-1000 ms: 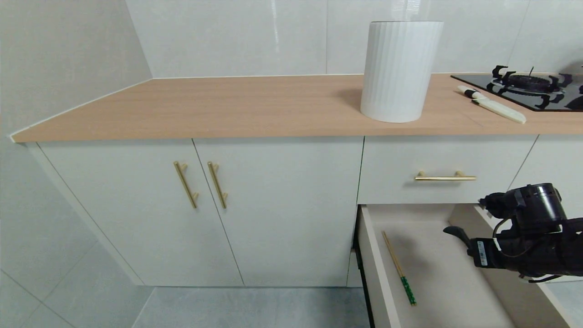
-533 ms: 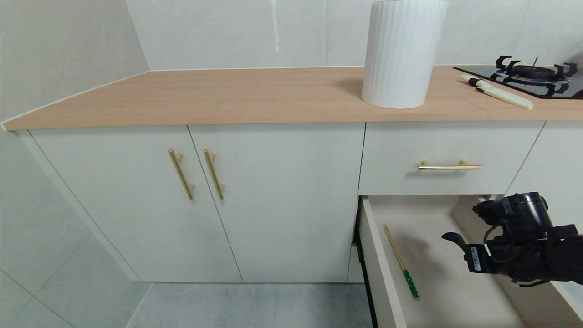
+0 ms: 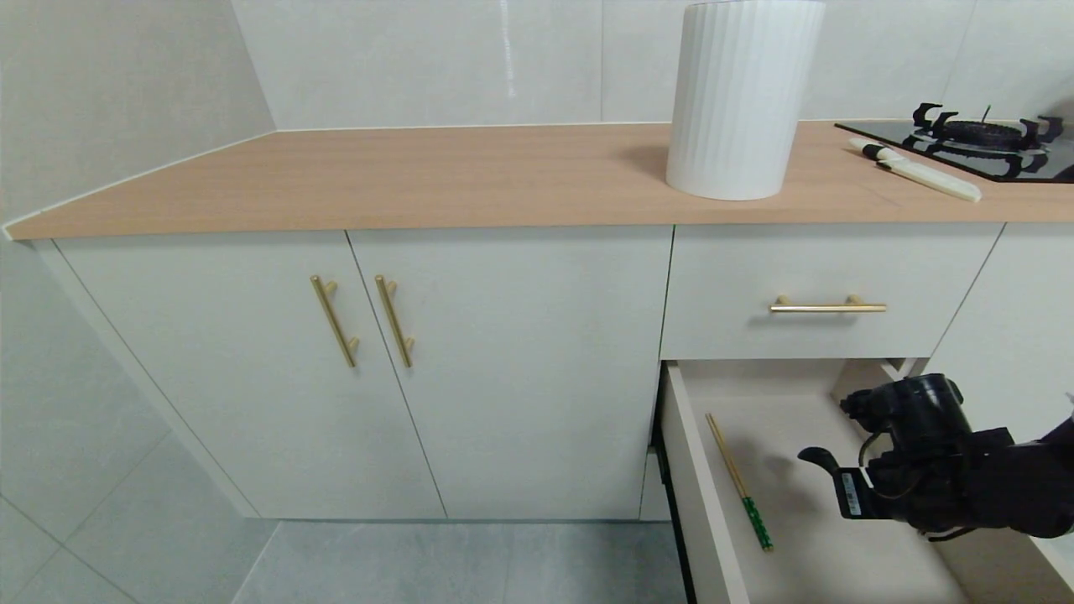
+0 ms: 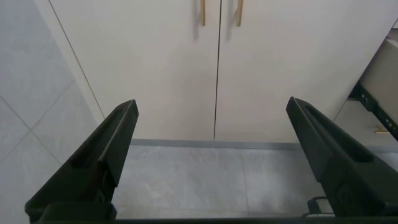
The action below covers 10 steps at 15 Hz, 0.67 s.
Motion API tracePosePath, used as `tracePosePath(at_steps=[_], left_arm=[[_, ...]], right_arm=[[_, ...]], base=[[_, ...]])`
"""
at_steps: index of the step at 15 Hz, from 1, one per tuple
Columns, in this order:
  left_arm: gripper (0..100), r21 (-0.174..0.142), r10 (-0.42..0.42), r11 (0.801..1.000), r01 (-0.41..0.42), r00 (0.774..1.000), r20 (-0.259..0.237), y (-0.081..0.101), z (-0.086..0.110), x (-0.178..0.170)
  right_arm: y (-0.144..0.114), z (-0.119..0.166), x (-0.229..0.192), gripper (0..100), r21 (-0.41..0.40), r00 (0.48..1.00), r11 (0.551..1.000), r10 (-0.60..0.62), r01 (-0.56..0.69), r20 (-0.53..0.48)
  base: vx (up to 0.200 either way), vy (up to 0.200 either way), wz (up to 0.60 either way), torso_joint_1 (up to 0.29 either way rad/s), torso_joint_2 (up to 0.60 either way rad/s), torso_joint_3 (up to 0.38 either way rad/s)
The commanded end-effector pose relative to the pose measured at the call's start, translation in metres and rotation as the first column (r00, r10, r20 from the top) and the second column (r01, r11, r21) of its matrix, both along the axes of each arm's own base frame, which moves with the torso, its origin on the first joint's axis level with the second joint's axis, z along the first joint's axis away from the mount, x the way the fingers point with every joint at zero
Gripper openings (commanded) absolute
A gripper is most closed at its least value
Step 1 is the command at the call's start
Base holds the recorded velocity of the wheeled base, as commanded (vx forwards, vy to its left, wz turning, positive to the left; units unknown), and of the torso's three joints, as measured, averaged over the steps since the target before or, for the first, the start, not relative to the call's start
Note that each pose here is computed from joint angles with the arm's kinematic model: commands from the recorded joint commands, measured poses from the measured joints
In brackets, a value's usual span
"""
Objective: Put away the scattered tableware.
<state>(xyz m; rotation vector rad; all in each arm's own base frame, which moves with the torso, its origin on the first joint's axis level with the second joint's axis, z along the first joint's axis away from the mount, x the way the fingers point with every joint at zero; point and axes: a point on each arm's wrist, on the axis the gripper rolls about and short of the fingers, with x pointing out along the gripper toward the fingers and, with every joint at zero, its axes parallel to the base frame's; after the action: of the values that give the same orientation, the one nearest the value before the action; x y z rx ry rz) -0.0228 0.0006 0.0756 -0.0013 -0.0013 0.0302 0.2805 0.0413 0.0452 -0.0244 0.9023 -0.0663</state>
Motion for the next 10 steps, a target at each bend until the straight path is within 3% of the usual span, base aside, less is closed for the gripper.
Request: tracePosePath(at_steps=[1, 5, 10], left_arm=[[100, 0.000, 0.000, 1.000, 0.000, 1.000, -0.001, 0.000, 0.000, 0.000], [100, 0.000, 0.000, 1.000, 0.000, 1.000, 0.000, 0.000, 0.000, 0.000], [100, 0.000, 0.000, 1.000, 0.000, 1.000, 0.000, 0.000, 0.000, 0.000]], right_arm=[[0.002, -0.038, 0.010, 0, -0.011, 0.998, 1.000, -0.002, 0.001, -0.057], [0.003, -0.074, 0.015, 0, -0.018, 0.999, 1.000, -0.005, 0.004, -0.045], [0.001, -0.092, 0.021, 0, -0.045, 1.000, 0.999, -0.004, 0.003, -0.022]], base=[[0.000, 0.000, 0.00, 0.000, 0.00, 0.000], [0.000, 0.000, 0.00, 0.000, 0.00, 0.000], [0.000, 0.000, 0.00, 0.000, 0.00, 0.000]])
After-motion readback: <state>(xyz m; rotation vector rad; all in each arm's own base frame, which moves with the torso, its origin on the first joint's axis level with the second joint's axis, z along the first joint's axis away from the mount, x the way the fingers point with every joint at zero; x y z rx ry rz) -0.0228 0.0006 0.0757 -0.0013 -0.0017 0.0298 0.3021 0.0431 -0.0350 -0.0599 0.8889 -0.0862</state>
